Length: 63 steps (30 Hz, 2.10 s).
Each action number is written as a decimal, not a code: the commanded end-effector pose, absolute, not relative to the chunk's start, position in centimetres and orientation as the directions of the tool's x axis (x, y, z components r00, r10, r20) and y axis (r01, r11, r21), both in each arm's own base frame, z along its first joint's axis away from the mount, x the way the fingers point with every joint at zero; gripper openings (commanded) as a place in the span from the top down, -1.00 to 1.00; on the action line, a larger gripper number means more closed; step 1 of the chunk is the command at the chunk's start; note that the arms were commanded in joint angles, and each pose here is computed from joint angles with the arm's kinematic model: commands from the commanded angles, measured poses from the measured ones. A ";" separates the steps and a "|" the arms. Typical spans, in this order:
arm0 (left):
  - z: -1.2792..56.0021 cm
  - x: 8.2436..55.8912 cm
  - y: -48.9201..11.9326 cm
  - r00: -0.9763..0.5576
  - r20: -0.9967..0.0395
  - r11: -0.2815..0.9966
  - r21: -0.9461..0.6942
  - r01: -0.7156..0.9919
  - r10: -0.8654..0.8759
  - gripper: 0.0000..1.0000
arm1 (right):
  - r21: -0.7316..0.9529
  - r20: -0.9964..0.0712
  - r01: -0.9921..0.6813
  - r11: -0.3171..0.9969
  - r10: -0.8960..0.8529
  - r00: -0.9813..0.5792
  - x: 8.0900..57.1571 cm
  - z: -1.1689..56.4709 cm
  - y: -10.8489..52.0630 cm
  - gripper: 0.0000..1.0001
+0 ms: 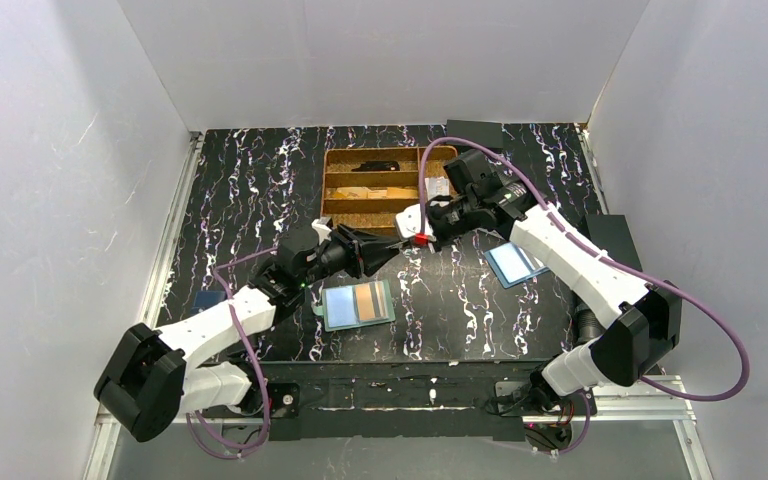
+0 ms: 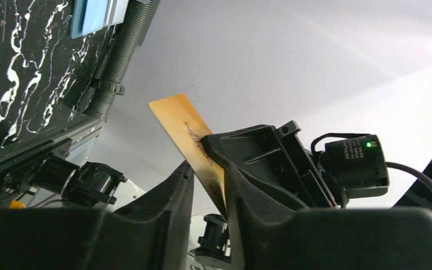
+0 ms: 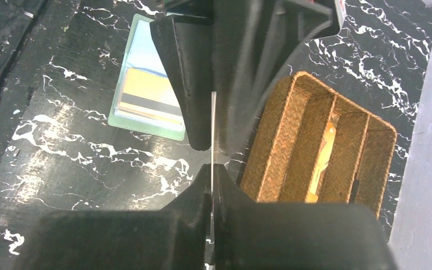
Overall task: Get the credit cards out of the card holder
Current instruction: Remove the credit card from the card holder, then place the credit card in the storage box.
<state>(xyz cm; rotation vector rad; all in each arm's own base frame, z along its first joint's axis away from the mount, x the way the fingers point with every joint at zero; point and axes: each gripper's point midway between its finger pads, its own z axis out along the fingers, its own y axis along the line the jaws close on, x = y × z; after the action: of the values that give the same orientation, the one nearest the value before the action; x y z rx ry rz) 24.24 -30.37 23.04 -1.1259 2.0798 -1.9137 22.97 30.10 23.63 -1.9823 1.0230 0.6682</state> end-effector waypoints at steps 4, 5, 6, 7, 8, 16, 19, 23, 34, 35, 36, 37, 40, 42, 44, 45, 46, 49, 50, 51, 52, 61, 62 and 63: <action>23.9 24.6 -30.0 -0.723 0.366 -0.105 -0.919 -0.380 -0.585 1.00 | -0.434 -0.731 -0.799 -0.416 -0.356 0.582 21.0 25.2 29.8 0.32; 24.0 24.6 -29.8 -0.726 0.349 -0.110 -0.928 -0.356 -0.593 1.00 | -0.423 -0.730 -0.791 -0.441 -0.352 0.586 20.2 24.9 29.3 -0.04; 23.9 24.6 -29.4 -0.725 0.324 -0.106 -0.938 -0.330 -0.608 1.00 | -0.404 -0.729 -0.799 -0.446 -0.371 0.576 19.7 24.6 28.7 -0.42; 23.4 24.6 -28.9 -0.727 0.281 -0.084 -0.952 -0.295 -0.626 1.00 | -0.391 -0.729 -0.810 -0.437 -0.391 0.562 19.5 24.6 27.9 -0.76; 22.7 24.7 -28.5 -0.735 0.220 -0.043 -0.967 -0.252 -0.641 1.00 | -0.375 -0.746 -0.832 -0.408 -0.399 0.533 19.4 25.1 27.0 -0.97; 22.3 24.6 -26.9 -0.798 -0.466 0.274 -0.882 0.384 -0.382 1.00 | -0.026 -0.952 -1.000 -0.008 -0.303 0.027 20.5 23.9 21.6 -0.97; 22.9 24.2 -27.6 -0.757 -0.599 0.262 -0.798 0.542 -0.260 1.00 | 0.102 -0.975 -0.991 0.083 -0.188 -0.116 21.5 23.2 20.3 -0.97; 23.2 24.4 -28.3 -0.746 -0.645 0.214 -0.762 0.611 -0.167 1.00 | 0.210 -0.971 -0.965 0.154 -0.079 -0.224 23.0 22.1 18.4 -0.97; 24.2 28.0 -27.7 -0.683 -0.711 0.258 -0.701 0.665 -0.168 1.00 | 0.167 -0.969 -0.926 0.338 -0.116 -0.218 25.4 20.4 15.5 -0.97; 24.1 28.3 -27.7 -0.690 -0.703 0.260 -0.708 0.657 -0.170 1.00 | 0.168 -0.968 -0.925 0.342 -0.118 -0.220 25.5 20.3 15.4 -0.97; 24.1 28.6 -27.8 -0.700 -0.693 0.261 -0.717 0.646 -0.173 1.00 | 0.169 -0.968 -0.923 0.346 -0.119 -0.222 25.5 20.2 15.4 -0.97; 24.0 28.9 -27.8 -0.709 -0.683 0.263 -0.727 0.634 -0.177 1.00 | 0.169 -0.967 -0.921 0.350 -0.121 -0.224 25.6 20.1 15.4 -0.97; 23.6 30.1 -27.7 -0.747 -0.634 0.274 -0.768 0.578 -0.200 1.00 | 0.172 -0.965 -0.917 0.361 -0.125 -0.230 25.9 19.9 15.2 -0.97; 23.4 30.8 -27.7 -0.772 -0.600 0.273 -0.795 0.542 -0.212 1.00 | 0.173 -0.964 -0.914 0.367 -0.128 -0.233 26.0 19.8 15.2 -0.97; 23.2 31.6 -27.8 -0.786 -0.580 0.271 -0.809 0.522 -0.216 1.00 | 0.172 -0.963 -0.913 0.370 -0.131 -0.234 26.1 19.6 15.1 -0.97; 23.1 32.0 -27.8 -0.789 -0.575 0.270 -0.812 0.517 -0.216 1.00 | 0.170 -0.964 -0.913 0.371 -0.132 -0.233 26.1 19.7 15.1 -0.97; 23.0 32.4 -27.9 -0.792 -0.571 0.271 -0.814 0.514 -0.215 1.00 | 0.172 -0.963 -0.912 0.372 -0.133 -0.235 26.1 19.6 15.1 -0.97; 22.3 33.8 -28.0 -0.794 -0.572 0.282 -0.811 0.512 -0.203 1.00 | 0.171 -0.962 -0.911 0.375 -0.136 -0.237 26.1 19.5 15.1 -0.97; 21.9 34.2 -28.0 -0.795 -0.573 0.289 -0.809 0.511 -0.198 1.00 | 0.170 -0.962 -0.911 0.376 -0.137 -0.236 26.1 19.5 15.0 -0.97; 21.6 34.8 -27.9 -0.795 -0.575 0.299 -0.807 0.510 -0.195 1.00 | 0.168 -0.962 -0.911 0.375 -0.138 -0.234 26.1 19.5 15.0 -0.97; 21.3 35.4 -27.8 -0.794 -0.576 0.311 -0.804 0.507 -0.194 1.00 | 0.167 -0.963 -0.911 0.377 -0.138 -0.233 26.1 19.5 15.0 -0.97; 17.6 40.7 -26.5 -0.759 -0.641 0.505 -0.696 0.511 -0.116 1.00 | 0.168 -0.963 -0.913 0.373 -0.136 -0.233 26.1 19.5 15.0 -0.97; 17.7 41.7 -26.4 -0.737 -0.671 0.530 -0.656 0.537 -0.084 1.00 | 0.167 -0.963 -0.913 0.372 -0.136 -0.232 26.1 19.5 15.0 -0.97; 17.0 42.3 -25.9 -0.724 -0.688 0.570 -0.611 0.549 -0.041 1.00 | 0.169 -0.963 -0.913 0.370 -0.135 -0.233 26.1 19.5 15.0 -0.97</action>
<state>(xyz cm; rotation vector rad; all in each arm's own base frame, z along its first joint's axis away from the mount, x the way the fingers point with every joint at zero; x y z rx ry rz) 40.01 -27.24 17.39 0.2507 2.1095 -1.3655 25.58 15.10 18.62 -0.9271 1.6848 1.0084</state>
